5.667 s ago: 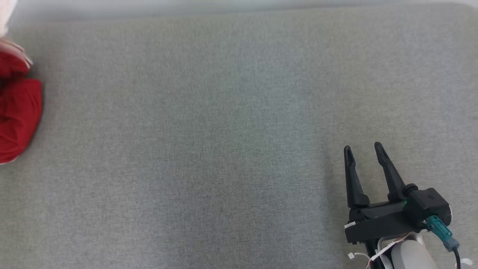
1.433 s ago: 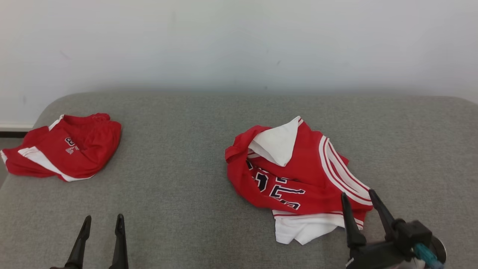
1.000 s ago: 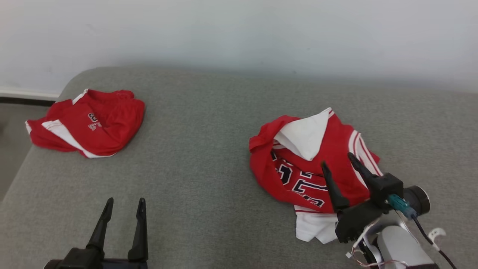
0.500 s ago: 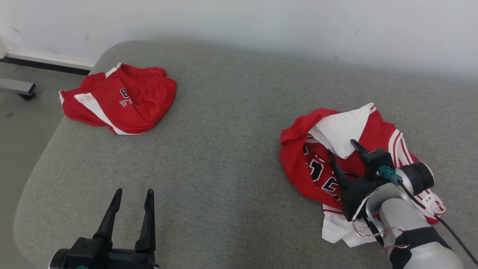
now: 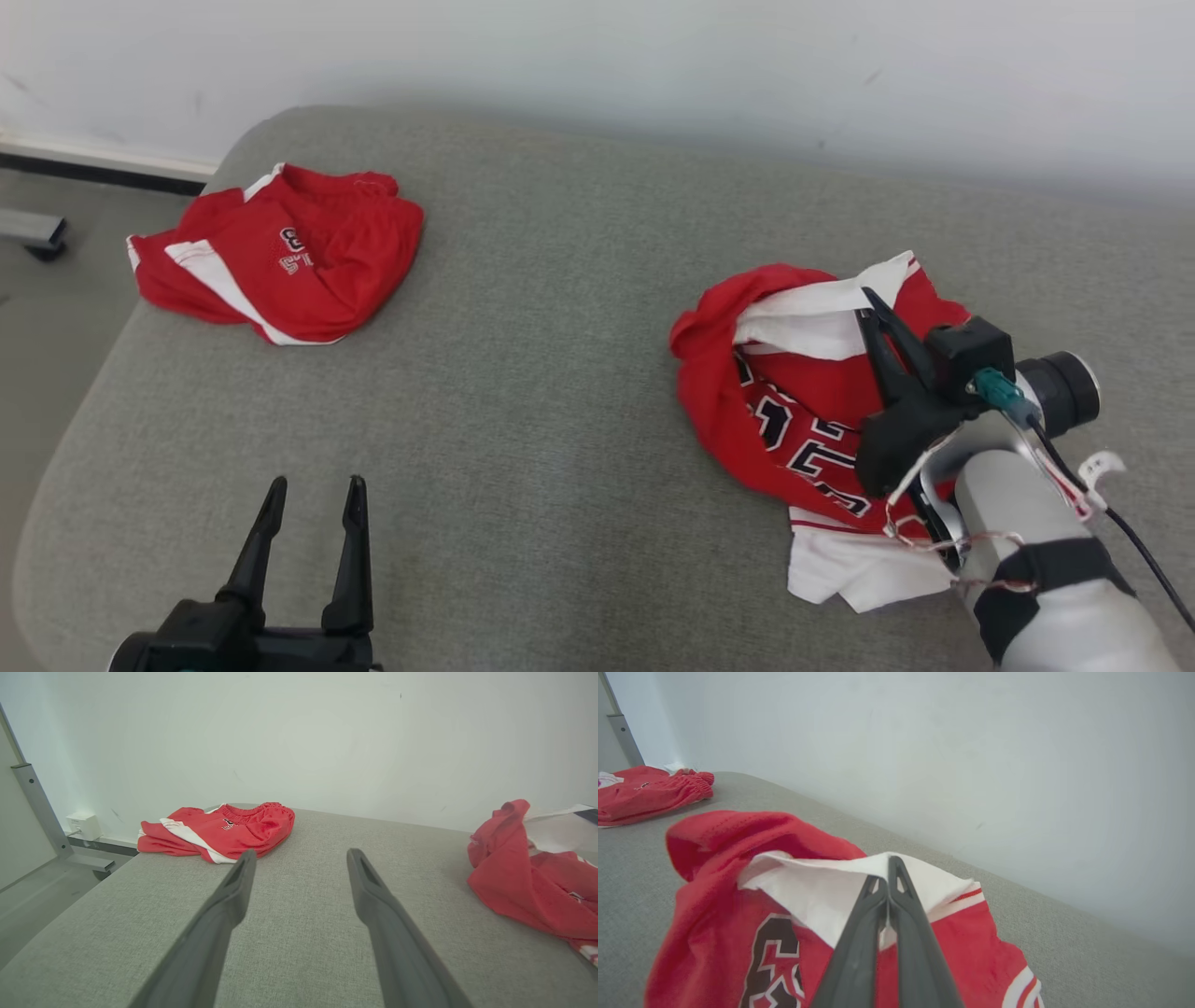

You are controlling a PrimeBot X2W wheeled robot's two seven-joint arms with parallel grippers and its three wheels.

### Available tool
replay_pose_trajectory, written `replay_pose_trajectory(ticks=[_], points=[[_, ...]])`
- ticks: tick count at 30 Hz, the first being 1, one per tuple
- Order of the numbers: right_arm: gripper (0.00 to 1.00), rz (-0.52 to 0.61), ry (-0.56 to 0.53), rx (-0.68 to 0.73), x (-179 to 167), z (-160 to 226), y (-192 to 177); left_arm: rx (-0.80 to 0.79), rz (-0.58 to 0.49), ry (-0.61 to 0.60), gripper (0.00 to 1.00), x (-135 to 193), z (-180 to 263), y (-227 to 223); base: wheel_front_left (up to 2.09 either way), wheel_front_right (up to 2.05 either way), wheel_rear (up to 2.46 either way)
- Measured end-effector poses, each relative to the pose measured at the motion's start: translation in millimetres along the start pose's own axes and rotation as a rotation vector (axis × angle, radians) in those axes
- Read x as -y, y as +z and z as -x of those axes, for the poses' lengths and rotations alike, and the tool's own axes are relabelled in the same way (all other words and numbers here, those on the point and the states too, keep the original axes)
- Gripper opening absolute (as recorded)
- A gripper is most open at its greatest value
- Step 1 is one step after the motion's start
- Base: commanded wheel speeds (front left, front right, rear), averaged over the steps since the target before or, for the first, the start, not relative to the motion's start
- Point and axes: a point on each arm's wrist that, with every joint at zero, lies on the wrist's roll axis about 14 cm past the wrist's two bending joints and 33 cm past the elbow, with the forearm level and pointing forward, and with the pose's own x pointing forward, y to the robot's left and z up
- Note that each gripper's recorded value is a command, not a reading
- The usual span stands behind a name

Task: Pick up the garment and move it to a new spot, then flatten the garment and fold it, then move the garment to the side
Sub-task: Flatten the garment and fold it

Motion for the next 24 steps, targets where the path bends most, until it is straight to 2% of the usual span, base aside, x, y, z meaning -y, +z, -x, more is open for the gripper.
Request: replay_pose_trajectory(ticks=[6, 12, 24], points=[[0.00, 0.004, -0.054, 0.108, 14.6, 39.0, 20.4, 0.001, 0.009, -0.044, 1.00, 14.0, -0.9, -1.3, 0.00, 0.00, 0.00], [0.00, 0.012, -0.155, 0.165, 39.1, 99.2, 24.3, 0.002, 0.024, -0.104, 1.00, 33.8, -4.4, -2.5, 0.00, 0.00, 0.00], [0.00, -0.048, -0.394, 0.069, 58.1, 229.3, -18.0, 0.004, 0.039, -0.206, 1.00, 68.1, -13.6, -3.7, 0.00, 0.00, 0.00]])
